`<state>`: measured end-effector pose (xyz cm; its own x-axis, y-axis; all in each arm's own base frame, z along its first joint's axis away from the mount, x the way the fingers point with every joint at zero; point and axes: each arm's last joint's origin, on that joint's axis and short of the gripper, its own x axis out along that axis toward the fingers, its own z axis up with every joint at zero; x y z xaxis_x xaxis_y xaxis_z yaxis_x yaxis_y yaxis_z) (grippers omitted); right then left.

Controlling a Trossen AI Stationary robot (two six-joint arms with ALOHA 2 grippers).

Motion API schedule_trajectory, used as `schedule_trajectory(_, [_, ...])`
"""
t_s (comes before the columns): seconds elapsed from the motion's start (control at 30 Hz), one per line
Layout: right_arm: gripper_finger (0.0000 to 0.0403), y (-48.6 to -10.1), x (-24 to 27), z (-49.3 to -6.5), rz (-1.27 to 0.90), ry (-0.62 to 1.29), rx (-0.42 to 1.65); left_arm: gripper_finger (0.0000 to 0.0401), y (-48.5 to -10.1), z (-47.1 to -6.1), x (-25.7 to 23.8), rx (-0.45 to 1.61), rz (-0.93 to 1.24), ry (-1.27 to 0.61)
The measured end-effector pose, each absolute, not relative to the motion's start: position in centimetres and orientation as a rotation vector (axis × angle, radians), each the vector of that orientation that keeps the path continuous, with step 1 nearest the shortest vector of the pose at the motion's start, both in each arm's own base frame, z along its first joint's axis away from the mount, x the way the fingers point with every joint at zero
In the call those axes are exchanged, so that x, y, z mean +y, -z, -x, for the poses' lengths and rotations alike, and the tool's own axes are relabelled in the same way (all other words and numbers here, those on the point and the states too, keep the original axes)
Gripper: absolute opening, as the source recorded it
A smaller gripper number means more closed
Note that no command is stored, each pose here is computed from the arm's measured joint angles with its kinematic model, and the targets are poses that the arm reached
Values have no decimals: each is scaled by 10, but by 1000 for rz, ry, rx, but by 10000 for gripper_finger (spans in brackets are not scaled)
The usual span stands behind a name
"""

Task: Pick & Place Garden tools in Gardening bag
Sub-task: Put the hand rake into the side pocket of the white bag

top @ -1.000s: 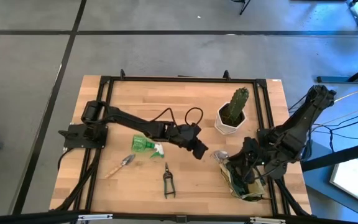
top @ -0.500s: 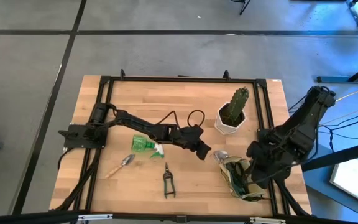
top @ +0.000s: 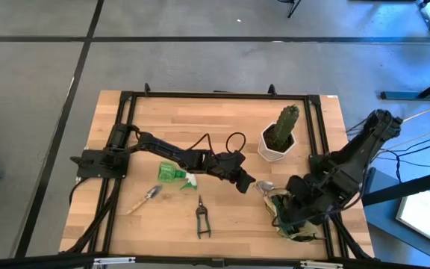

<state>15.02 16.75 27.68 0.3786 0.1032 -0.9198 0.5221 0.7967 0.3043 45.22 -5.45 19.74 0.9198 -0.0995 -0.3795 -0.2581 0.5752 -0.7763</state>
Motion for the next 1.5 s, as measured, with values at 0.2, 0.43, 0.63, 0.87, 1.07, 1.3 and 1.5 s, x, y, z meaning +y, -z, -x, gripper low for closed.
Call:
schedule_trajectory(0.2, [8, -270, 167, -158, -616, 338, 1169, 2, -198, -452, -60, 413, 959, -80])
schedule_trajectory(0.43, [8, -260, 162, -165, -640, 366, 1165, 1, -198, -450, -70, 423, 955, -60])
schedule_trajectory(0.63, [8, -244, 162, -168, -693, 344, 1178, 1, -198, -449, -75, 419, 957, -66])
schedule_trajectory(0.87, [8, -244, 159, -172, -702, 370, 1147, 1, -199, -449, -79, 407, 957, -54])
schedule_trajectory(1.07, [8, -244, 153, -177, -696, 401, 1103, 1, -202, -450, -79, 385, 961, -40])
schedule_trajectory(1.3, [8, -244, 147, -182, -678, 408, 1097, 1, -202, -450, -79, 381, 962, -36])
schedule_trajectory(1.5, [8, -244, 145, -184, -670, 414, 1090, 1, -202, -450, -79, 382, 963, -32])
